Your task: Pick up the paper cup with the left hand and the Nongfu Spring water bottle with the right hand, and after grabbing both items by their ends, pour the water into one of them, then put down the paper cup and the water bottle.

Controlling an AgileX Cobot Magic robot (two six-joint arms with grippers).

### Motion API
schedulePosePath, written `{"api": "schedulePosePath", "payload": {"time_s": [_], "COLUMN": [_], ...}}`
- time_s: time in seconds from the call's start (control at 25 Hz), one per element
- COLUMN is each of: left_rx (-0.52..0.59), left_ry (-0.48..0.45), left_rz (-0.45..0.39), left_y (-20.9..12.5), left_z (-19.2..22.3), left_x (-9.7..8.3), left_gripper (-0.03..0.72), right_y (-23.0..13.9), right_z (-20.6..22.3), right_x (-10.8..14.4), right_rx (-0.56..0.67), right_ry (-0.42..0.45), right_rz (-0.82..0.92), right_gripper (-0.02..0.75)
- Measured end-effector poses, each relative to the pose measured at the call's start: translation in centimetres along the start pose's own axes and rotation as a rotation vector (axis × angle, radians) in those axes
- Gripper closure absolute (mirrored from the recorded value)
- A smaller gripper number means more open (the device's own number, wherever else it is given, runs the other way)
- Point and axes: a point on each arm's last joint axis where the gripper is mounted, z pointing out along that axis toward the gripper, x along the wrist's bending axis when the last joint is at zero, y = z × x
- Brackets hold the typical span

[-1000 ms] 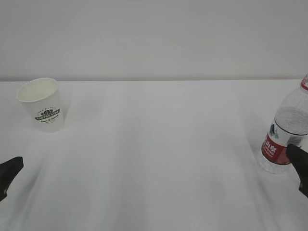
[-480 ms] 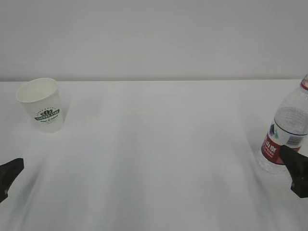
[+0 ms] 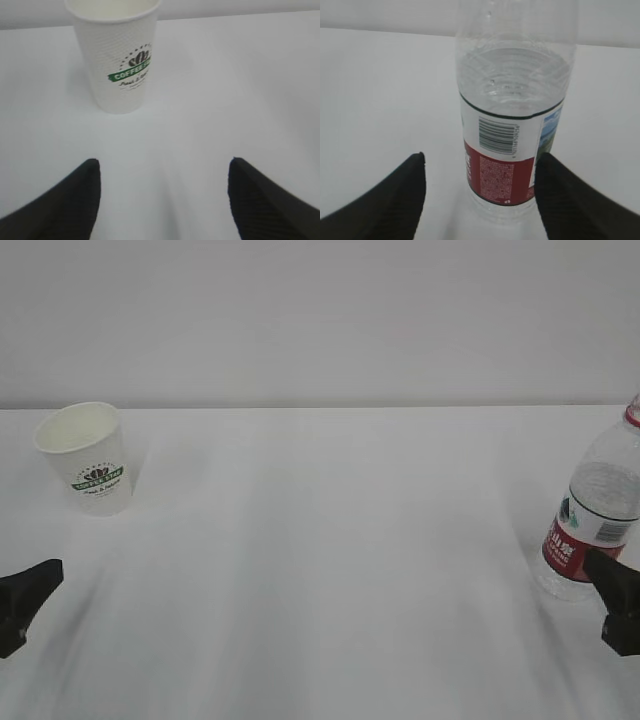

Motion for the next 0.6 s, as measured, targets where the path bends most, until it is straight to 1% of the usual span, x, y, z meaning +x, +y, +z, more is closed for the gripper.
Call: {"api": "schedulePosePath", "payload": {"time_s": [0.2,0.32,0.48,0.6], "left_rx": [-0.011,-0.009,-0.008,-0.007], "left_ry": [-0.063,-0.075,-0.085,-0.091], "left_rz": [0.033,0.038,0.043,0.046], "left_y": [0.30,0.28,0.27,0.26], "left_z": [0.33,0.32,0.31,0.31], "left_x": [-0.49,-0.60,-0.69,-0.75], "left_gripper": [0.109,0.110,0.111,0.111], "right_y": [-0.07,-0.07,-0.11,-0.11], "right_z": [0.04,0.04,0.05,0.05], "right_x": [-0.07,-0.07,-0.07,0.01], "right_rx": [0.004,0.004,0.006,0.006], "right_ry": [-0.007,-0.007,-0.007,0.001], "right_rz": [-0.017,-0.016,0.058,0.069], "right_gripper": [0.253,0.254,0.254,0.254]}}
